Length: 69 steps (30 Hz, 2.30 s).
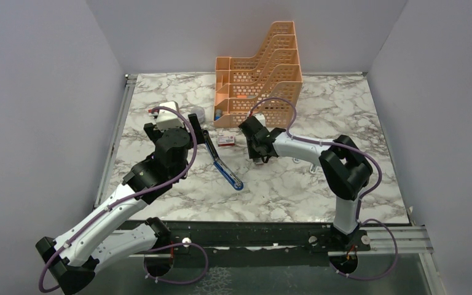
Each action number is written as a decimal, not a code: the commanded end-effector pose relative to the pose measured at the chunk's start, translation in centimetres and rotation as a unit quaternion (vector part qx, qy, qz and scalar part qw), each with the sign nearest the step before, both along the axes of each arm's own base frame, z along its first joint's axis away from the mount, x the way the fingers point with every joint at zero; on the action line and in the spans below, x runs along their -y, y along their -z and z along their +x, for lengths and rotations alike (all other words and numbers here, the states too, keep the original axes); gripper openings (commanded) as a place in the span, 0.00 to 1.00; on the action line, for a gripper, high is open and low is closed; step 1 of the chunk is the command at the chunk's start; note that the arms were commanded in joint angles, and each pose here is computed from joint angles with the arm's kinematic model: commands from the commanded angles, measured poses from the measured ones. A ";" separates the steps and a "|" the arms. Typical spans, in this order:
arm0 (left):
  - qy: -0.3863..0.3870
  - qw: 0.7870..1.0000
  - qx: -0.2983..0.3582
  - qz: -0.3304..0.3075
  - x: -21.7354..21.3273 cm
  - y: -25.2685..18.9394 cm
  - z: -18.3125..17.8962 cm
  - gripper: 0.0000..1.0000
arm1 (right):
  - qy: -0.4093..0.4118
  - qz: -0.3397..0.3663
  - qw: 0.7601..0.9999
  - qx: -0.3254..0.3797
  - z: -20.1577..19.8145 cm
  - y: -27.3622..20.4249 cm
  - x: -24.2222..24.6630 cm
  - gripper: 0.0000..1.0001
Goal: Load the staples into the stapler
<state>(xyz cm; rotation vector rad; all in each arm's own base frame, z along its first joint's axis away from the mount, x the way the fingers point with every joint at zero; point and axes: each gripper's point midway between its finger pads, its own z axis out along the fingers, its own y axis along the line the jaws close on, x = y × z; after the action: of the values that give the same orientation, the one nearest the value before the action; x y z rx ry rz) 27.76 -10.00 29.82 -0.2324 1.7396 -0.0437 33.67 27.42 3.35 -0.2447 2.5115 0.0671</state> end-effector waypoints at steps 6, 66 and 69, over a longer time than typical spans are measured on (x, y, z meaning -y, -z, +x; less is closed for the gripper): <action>0.002 1.000 0.004 0.000 0.2 0.0 0.2 0.97 | 0.019 0.016 0.999 0.046 2.0 -2.2 -0.3 0.36; -0.004 1.000 0.004 0.001 -0.1 0.2 0.1 0.98 | 0.056 0.007 0.998 0.030 3.6 0.1 0.6 0.38; -0.006 1.000 0.004 0.002 -0.1 0.2 0.1 0.98 | 0.056 0.010 0.998 0.034 3.8 0.1 0.5 0.36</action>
<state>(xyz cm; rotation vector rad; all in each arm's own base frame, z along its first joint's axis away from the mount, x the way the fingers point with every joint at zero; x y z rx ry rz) 27.79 -10.01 29.48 -0.2282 1.7441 -0.0372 36.58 26.50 3.25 -0.1168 2.4703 0.0246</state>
